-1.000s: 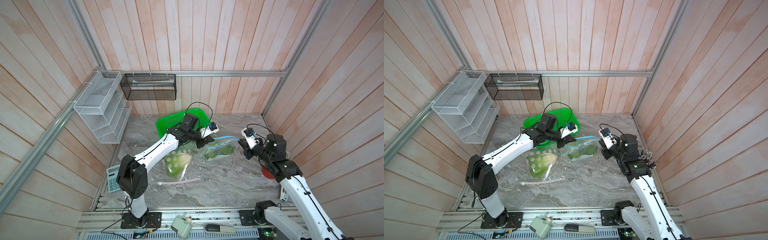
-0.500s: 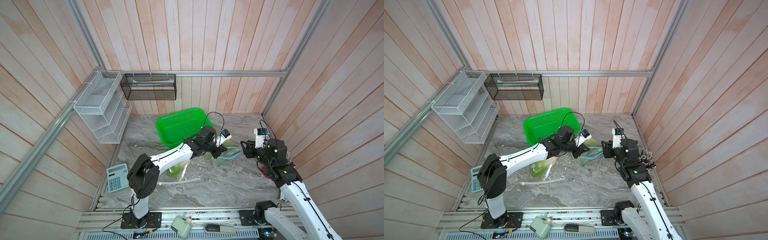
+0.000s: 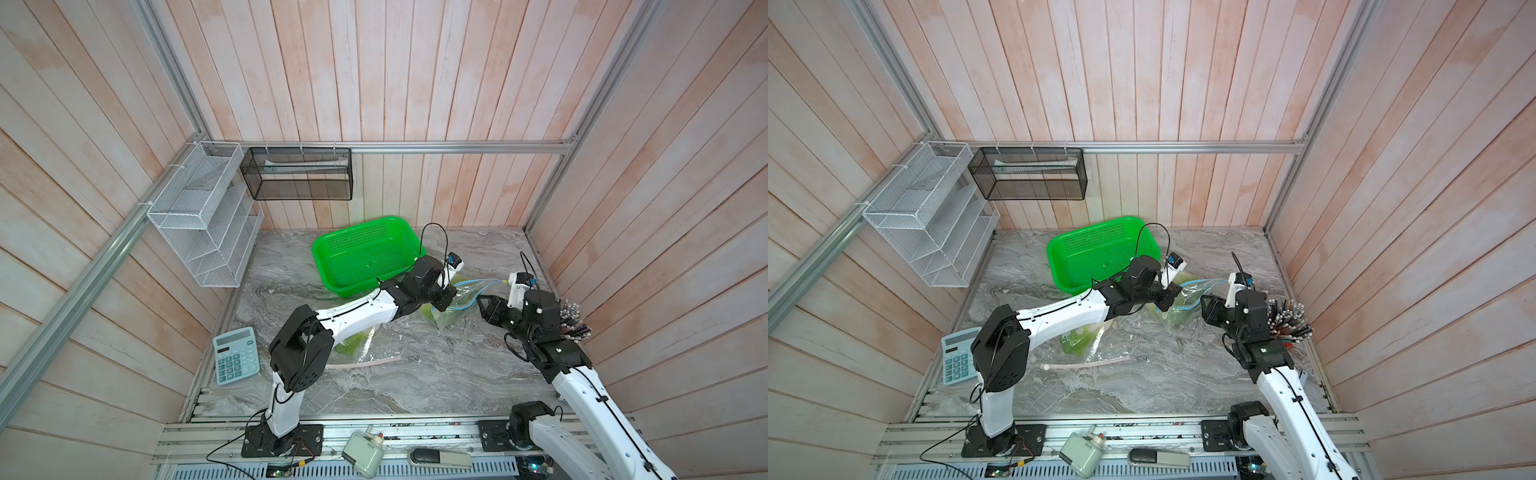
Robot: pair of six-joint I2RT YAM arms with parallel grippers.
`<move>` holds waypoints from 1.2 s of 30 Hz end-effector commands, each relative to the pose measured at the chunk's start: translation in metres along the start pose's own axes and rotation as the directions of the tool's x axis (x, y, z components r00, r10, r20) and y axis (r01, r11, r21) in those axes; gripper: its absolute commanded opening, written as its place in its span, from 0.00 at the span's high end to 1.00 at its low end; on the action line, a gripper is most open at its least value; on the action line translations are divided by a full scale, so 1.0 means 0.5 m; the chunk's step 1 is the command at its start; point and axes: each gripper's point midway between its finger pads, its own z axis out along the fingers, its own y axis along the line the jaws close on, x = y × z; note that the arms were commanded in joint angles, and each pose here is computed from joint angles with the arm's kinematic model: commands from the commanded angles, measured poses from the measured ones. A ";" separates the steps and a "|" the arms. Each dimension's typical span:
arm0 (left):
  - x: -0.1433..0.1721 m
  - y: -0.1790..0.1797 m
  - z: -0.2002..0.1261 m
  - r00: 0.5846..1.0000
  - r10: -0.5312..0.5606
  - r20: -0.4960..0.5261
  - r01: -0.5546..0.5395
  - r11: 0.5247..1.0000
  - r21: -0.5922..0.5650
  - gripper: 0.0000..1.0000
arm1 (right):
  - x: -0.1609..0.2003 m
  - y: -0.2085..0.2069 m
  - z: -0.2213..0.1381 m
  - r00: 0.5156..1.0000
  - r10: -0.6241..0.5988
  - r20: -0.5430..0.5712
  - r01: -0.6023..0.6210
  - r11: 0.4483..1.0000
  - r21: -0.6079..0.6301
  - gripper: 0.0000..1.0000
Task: Open the zip-top bag and take out the chinese cabbages
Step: Open the zipper of the food storage bag at the center of the board.
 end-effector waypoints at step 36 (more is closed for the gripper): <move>-0.020 -0.103 -0.058 0.985 0.060 0.161 -0.049 0.996 -0.071 1.00 | 0.167 -0.128 -0.021 0.939 0.320 -0.124 -0.281 0.925 0.257 0.74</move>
